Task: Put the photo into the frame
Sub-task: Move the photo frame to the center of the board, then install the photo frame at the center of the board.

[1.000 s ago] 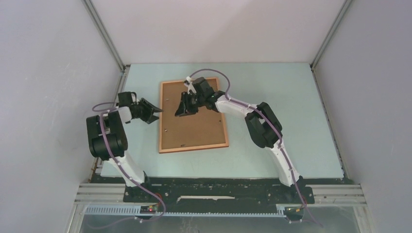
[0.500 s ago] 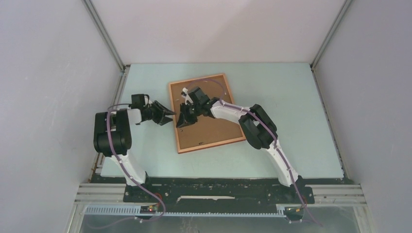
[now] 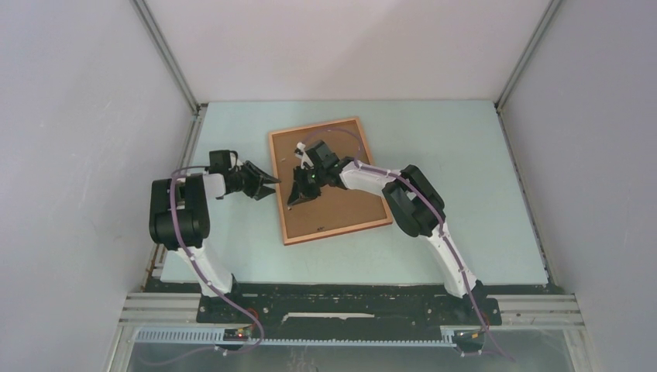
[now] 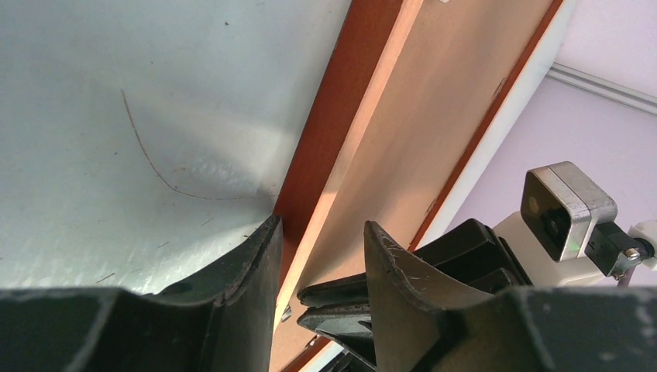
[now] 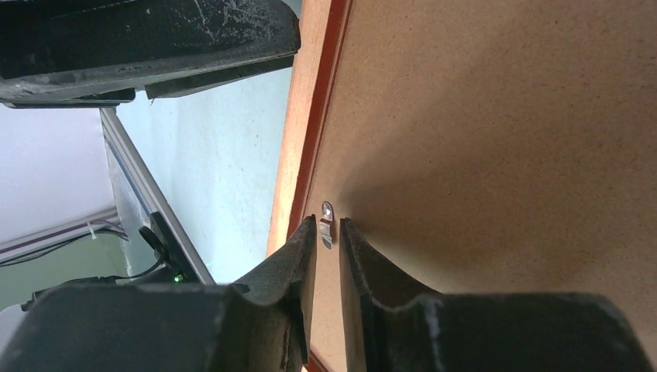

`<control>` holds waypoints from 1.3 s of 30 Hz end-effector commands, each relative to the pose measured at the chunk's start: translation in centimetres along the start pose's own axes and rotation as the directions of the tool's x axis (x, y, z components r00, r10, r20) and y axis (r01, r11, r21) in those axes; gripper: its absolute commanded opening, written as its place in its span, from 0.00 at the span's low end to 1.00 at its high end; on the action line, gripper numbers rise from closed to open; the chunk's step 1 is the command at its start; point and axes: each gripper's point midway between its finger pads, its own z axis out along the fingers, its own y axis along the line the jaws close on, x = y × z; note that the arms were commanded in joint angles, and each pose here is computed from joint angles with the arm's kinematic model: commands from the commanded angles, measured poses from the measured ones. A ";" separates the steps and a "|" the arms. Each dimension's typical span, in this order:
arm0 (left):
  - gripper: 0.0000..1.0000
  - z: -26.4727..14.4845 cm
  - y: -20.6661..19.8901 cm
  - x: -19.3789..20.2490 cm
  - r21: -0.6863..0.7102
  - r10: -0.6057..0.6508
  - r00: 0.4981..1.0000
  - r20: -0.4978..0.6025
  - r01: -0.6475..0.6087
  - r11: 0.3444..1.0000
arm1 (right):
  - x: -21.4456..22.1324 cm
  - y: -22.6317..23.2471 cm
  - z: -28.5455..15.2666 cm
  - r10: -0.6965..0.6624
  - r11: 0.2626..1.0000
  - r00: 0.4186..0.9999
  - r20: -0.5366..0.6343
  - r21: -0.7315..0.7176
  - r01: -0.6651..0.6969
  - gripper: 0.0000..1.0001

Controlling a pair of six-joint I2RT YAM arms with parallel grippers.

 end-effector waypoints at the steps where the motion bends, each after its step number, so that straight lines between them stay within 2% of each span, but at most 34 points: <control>1: 0.44 0.1 -0.9 0.8 0.045 0.000 0.999 -0.041 0.001 0.999 | 0.1 0.3 -0.6 -0.022 0.999 1.000 0.000 0.031 0.022 0.20; 3: 0.44 0.2 -0.8 0.9 0.043 -0.002 0.999 -0.043 0.004 0.999 | 0.8 0.7 -0.1 -0.015 0.999 1.000 -0.006 0.032 0.015 0.13; 7: 0.43 0.2 -0.6 0.9 0.041 -0.006 0.999 -0.047 0.008 0.999 | 1.8 1.3 0.8 -0.001 1.000 1.000 -0.010 0.003 0.001 0.03; 10: 0.42 0.1 -0.7 1.0 0.043 -0.003 0.999 -0.044 0.005 0.999 | 1.3 1.8 0.6 -0.011 1.000 1.000 0.013 0.009 0.010 0.00; 15: 0.41 -0.2 -1.0 0.9 0.048 0.014 0.999 -0.034 -0.013 0.999 | 2.6 3.4 1.2 0.022 0.999 0.997 -0.070 -0.042 -0.025 0.00; 20: 0.40 -0.4 -1.2 0.8 0.047 0.039 0.999 -0.016 -0.038 0.998 | 1.9 6.3 0.5 0.014 0.984 0.999 -0.041 -0.175 -0.021 0.00; 24: 0.45 -1.0 -1.1 0.4 0.008 0.077 0.997 0.009 -0.077 0.997 | 0.5 5.4 -1.3 -0.006 0.986 1.000 -0.003 -0.164 0.005 0.07; 26: 0.47 -1.4 -1.1 0.0 -0.013 0.109 0.994 0.027 -0.108 0.994 | -0.5 5.6 -4.0 -0.037 0.984 0.997 0.068 -0.174 0.048 0.16; 28: 0.47 -1.5 -1.1 -0.1 -0.026 0.120 0.992 0.030 -0.119 0.993 | -0.9 4.9 -5.3 -0.032 0.982 0.994 0.104 -0.182 0.051 0.20; 33: 0.46 -1.2 -0.8 -0.2 -0.030 0.105 0.994 0.016 -0.105 0.994 | -0.4 3.0 -4.0 0.018 0.991 0.998 0.058 -0.130 -0.011 0.21; 39: 0.44 -1.1 -1.0 -0.1 -0.020 0.099 0.995 0.007 -0.099 0.995 | 0.8 3.0 -1.2 0.005 0.999 1.000 0.016 -0.039 -0.004 0.16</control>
